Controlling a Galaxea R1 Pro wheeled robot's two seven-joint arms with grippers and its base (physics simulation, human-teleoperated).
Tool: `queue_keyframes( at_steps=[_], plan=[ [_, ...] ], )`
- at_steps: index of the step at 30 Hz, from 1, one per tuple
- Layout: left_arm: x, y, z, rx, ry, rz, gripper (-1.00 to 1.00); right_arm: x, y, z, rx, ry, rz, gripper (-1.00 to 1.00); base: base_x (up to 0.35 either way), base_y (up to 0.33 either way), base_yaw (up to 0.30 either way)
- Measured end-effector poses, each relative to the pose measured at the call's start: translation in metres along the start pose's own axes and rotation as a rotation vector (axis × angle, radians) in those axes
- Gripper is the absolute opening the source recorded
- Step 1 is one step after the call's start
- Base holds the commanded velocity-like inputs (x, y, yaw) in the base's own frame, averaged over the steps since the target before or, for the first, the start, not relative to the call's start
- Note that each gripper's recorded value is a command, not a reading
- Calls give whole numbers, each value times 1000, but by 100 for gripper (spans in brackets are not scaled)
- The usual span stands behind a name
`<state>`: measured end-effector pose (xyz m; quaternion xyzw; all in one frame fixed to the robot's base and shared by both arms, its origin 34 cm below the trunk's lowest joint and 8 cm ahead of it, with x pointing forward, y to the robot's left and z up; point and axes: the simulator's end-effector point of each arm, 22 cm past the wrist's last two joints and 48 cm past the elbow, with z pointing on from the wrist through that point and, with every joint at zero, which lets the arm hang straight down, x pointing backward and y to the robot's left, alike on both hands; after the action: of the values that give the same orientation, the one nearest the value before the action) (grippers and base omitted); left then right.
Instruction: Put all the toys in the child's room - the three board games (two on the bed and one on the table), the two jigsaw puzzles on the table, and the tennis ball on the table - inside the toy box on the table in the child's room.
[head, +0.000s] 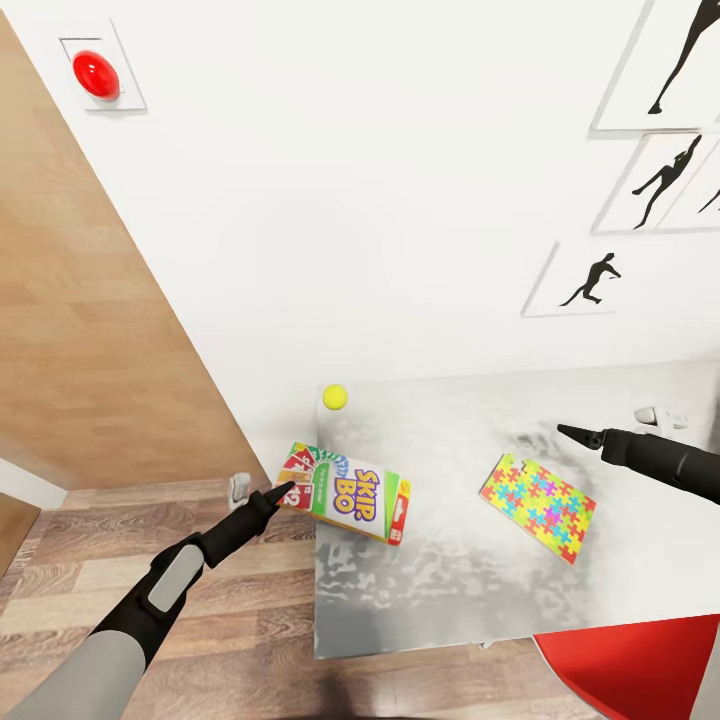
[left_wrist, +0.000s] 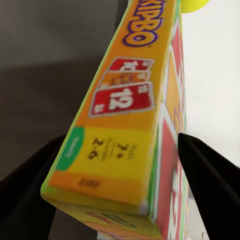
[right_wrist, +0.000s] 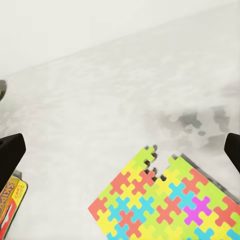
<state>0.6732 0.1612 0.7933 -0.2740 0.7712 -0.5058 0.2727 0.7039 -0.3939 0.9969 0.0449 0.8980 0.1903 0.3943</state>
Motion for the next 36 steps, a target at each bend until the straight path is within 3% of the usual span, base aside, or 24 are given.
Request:
queue_keyframes(
  at_steps=[19, 36],
  plan=[
    [1, -1, 1, 2, 5, 0, -100, 0, 0, 0, -1, 0, 0, 100, 0, 0, 0],
    [5, -19, 9, 34, 30, 53, -100, 0, 2, 0, -12, -2, 4, 100, 0, 0, 0]
  ],
)
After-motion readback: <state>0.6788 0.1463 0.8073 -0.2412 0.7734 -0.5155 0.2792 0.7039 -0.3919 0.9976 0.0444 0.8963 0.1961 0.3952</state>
